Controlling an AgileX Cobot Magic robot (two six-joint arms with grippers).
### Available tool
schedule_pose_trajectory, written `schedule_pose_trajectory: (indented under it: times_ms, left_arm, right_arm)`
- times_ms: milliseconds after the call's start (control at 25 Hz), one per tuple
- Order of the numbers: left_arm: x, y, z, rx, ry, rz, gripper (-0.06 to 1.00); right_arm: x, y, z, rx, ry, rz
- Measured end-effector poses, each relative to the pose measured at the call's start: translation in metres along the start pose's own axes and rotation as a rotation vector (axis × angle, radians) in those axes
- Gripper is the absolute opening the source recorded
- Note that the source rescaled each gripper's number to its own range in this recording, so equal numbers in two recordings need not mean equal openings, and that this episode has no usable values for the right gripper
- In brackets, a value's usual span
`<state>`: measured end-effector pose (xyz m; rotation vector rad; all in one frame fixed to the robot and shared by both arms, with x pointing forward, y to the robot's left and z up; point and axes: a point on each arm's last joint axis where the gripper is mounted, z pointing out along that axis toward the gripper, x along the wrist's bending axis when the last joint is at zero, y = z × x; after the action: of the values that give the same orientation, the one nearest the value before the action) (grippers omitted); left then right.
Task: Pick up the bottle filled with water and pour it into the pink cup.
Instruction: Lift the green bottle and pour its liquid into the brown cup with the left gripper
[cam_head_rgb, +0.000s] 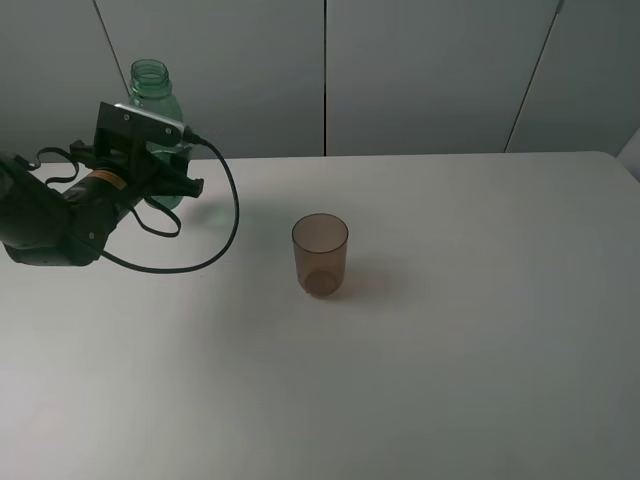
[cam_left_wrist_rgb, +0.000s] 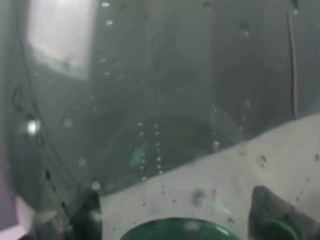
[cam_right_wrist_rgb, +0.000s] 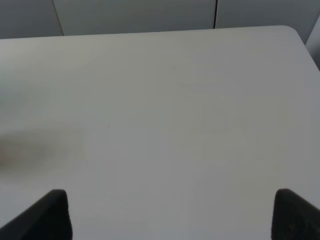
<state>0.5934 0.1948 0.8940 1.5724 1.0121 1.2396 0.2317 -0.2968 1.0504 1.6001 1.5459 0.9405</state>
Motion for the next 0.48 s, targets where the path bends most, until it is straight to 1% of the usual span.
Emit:
schedule_pose_trajectory:
  times_ms: [320, 480]
  left_arm:
    - [-0.012, 0.054, 0.026, -0.173, -0.174, 0.176, 0.0]
    - [-0.017, 0.079, 0.042, -0.224, -0.239, 0.255, 0.0]
  right_arm:
    - [0.0, 0.0, 0.0, 0.0, 0.0, 0.0]
    - [0.0, 0.0, 0.0, 0.0, 0.0, 0.0]
